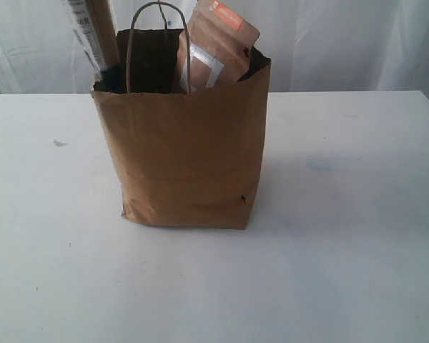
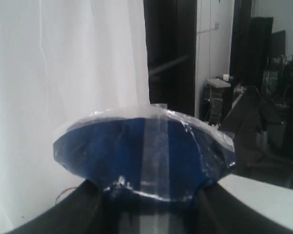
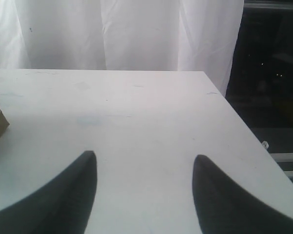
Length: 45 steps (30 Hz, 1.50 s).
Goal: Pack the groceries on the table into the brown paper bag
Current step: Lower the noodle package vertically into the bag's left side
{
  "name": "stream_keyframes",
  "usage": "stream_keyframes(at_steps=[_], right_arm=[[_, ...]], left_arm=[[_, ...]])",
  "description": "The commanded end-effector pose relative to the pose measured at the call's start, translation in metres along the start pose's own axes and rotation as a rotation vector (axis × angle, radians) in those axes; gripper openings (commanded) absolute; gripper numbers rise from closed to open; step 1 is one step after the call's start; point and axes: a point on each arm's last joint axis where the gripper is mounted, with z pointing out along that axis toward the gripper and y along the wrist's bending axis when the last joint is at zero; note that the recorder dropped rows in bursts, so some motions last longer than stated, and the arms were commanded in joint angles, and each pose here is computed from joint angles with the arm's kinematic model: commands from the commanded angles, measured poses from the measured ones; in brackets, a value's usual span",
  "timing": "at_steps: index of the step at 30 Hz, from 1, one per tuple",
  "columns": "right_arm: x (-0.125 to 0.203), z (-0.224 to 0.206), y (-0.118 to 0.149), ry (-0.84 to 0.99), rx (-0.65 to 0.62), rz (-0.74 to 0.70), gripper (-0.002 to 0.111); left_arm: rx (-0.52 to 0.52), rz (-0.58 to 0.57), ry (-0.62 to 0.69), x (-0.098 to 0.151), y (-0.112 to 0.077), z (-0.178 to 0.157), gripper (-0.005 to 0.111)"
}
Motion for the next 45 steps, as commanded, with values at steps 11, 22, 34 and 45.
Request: stream_keyframes(at_steps=[11, 22, 34, 45], right_arm=[[0.001, 0.0, 0.0, -0.007, 0.003, 0.005, 0.054], [0.001, 0.0, 0.0, -0.007, 0.003, 0.005, 0.054], [0.001, 0.0, 0.0, -0.007, 0.003, 0.005, 0.054], [0.001, 0.0, 0.0, -0.007, 0.003, 0.005, 0.054]], left_arm=[[0.092, 0.051, 0.114, 0.016, -0.01, 0.022, 0.0], [0.107, 0.031, 0.097, 0.015, -0.011, 0.022, 0.0], [0.122, 0.004, 0.116, 0.026, -0.003, 0.028, 0.0], [0.108, -0.06, 0.152, 0.054, 0.019, 0.042, 0.0]])
